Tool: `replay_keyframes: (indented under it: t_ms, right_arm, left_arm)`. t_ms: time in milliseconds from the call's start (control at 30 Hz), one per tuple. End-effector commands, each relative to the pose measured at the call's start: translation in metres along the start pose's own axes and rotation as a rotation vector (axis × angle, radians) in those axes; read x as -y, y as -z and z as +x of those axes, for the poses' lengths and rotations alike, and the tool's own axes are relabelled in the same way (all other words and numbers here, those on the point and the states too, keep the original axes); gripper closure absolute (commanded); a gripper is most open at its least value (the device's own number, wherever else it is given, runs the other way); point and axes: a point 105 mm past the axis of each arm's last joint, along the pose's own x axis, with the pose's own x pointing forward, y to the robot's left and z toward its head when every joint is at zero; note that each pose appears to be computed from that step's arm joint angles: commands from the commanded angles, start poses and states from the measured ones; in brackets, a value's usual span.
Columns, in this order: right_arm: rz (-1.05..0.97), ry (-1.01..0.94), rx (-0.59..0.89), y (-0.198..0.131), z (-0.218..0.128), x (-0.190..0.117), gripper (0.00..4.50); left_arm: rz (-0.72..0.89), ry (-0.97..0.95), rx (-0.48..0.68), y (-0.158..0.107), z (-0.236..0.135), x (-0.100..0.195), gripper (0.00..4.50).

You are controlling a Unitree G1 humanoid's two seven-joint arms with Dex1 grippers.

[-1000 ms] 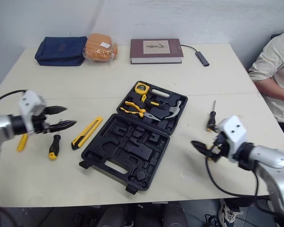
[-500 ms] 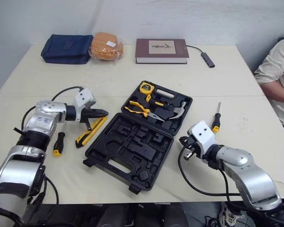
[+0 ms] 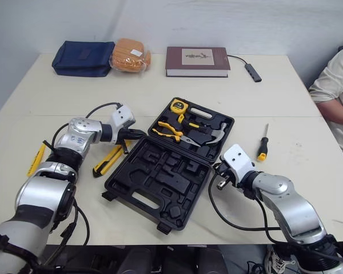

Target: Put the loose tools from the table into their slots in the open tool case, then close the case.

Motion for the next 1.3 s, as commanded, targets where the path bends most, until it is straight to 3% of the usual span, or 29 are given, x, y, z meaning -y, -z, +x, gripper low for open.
replay_keyframes:
  t_ms: [33,400,600,1000,1300]
  right_arm:
    - [-0.035,-0.011,0.039,-0.012,0.002,-0.001,4.44]
    - [-0.086,-0.109,0.069,-0.027,0.008,-0.014,4.44]
    - [-0.229,-0.202,0.042,-0.029,0.006,-0.019,4.44]
    - [-0.440,-0.426,0.055,-0.034,0.001,-0.037,4.44]
    - [-0.529,-0.520,0.041,-0.028,-0.001,-0.044,4.44]
  left_arm:
    - [0.021,0.000,0.026,-0.013,0.004,-0.001,4.50]
    - [0.068,0.186,0.053,-0.019,0.016,0.028,4.50]
    - [0.119,0.312,0.016,-0.001,0.003,0.050,4.50]
    - [0.122,0.401,0.024,0.014,-0.022,0.098,4.50]
    - [0.082,0.417,-0.029,0.041,-0.044,0.133,4.50]
